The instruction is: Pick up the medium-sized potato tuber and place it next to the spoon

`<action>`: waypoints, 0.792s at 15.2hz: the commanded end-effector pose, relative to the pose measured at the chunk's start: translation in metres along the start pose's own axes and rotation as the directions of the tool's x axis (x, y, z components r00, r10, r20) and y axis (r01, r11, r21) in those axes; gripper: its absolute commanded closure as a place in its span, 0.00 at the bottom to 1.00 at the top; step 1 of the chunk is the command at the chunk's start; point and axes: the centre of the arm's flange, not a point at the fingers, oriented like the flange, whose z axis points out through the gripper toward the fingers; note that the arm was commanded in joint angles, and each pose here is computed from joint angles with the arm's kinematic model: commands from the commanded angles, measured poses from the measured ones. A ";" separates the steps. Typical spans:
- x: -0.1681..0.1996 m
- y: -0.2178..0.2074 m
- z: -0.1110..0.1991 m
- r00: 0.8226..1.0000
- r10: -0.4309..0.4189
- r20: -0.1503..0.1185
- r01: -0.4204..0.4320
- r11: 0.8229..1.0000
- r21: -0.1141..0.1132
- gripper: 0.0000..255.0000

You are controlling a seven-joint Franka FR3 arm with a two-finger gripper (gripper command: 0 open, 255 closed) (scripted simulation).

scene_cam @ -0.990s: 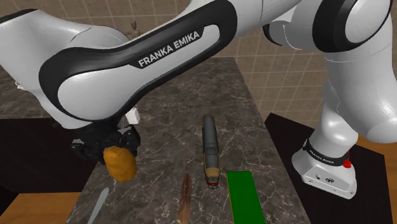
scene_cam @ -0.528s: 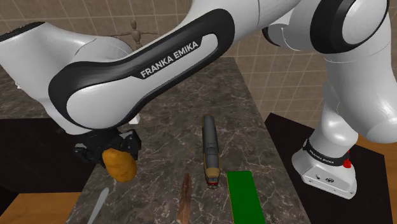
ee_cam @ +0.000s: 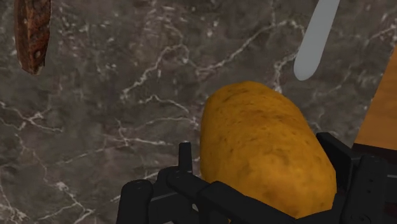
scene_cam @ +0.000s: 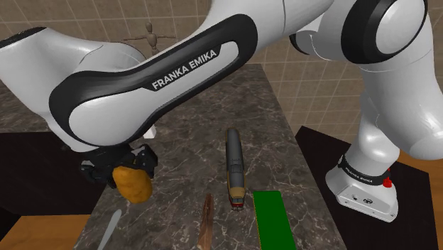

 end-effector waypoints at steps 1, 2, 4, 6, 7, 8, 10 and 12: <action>-0.001 0.006 0.011 1.000 0.000 0.002 0.000 1.000 -0.017 0.00; -0.001 0.006 -0.002 1.000 0.000 0.002 0.000 1.000 -0.017 0.00; -0.001 0.005 -0.028 1.000 0.000 0.002 0.000 1.000 -0.017 0.00; -0.001 0.005 -0.039 1.000 0.000 0.002 0.000 1.000 -0.017 0.00; -0.001 0.005 -0.039 1.000 0.000 0.002 0.000 1.000 -0.017 0.00; -0.001 0.005 -0.039 1.000 0.000 0.002 0.000 1.000 -0.017 0.00; -0.001 0.005 -0.039 1.000 0.000 0.002 0.000 1.000 -0.017 0.00; -0.001 0.005 -0.039 1.000 0.000 0.002 0.000 1.000 -0.017 0.00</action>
